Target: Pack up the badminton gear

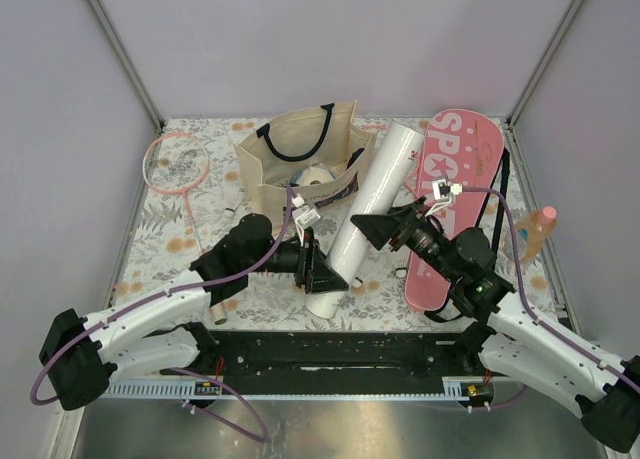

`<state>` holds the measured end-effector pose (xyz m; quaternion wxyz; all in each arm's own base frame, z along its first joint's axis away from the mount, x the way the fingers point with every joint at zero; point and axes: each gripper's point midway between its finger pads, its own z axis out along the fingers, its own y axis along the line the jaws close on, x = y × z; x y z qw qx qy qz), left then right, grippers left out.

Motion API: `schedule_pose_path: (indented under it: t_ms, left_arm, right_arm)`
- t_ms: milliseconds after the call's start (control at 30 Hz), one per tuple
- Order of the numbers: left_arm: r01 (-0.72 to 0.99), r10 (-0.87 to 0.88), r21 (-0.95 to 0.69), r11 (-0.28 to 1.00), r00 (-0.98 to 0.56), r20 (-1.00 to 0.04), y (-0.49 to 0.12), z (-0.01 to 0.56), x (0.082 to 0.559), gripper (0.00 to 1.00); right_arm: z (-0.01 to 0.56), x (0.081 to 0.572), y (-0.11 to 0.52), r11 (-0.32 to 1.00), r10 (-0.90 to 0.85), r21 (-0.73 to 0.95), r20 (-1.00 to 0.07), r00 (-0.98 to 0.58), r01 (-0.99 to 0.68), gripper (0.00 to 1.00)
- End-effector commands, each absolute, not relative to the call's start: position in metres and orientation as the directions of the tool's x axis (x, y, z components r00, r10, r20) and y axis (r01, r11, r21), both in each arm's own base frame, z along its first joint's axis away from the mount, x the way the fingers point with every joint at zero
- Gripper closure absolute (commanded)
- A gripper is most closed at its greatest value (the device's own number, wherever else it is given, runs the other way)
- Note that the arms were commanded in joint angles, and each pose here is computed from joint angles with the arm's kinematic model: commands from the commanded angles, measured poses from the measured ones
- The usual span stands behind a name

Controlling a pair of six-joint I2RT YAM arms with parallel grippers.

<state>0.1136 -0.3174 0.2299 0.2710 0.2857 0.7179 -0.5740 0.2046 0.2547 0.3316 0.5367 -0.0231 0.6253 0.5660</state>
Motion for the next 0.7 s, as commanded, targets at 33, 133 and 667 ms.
schedule_pose_path:
  t_ms: [33, 133, 667]
  left_arm:
    - [0.798, 0.008, -0.594, 0.098, -0.598, -0.802, -0.329, 0.268, 0.123, 0.64]
    - [0.797, 0.004, -0.597, 0.097, -0.6, -0.8, -0.331, 0.268, 0.123, 0.67]
    - [0.79, 0.039, -0.604, 0.104, -0.611, -0.791, -0.333, 0.263, 0.122, 0.53]
  right_arm:
    - [0.362, 0.192, 0.261, 0.161, 0.661, 0.724, -0.584, -0.472, -0.671, 0.39]
    - [0.362, 0.19, 0.264, 0.122, 0.668, 0.735, -0.558, -0.493, -0.667, 0.34]
    - [0.356, 0.194, 0.276, 0.089, 0.647, 0.752, -0.542, -0.536, -0.653, 0.2]
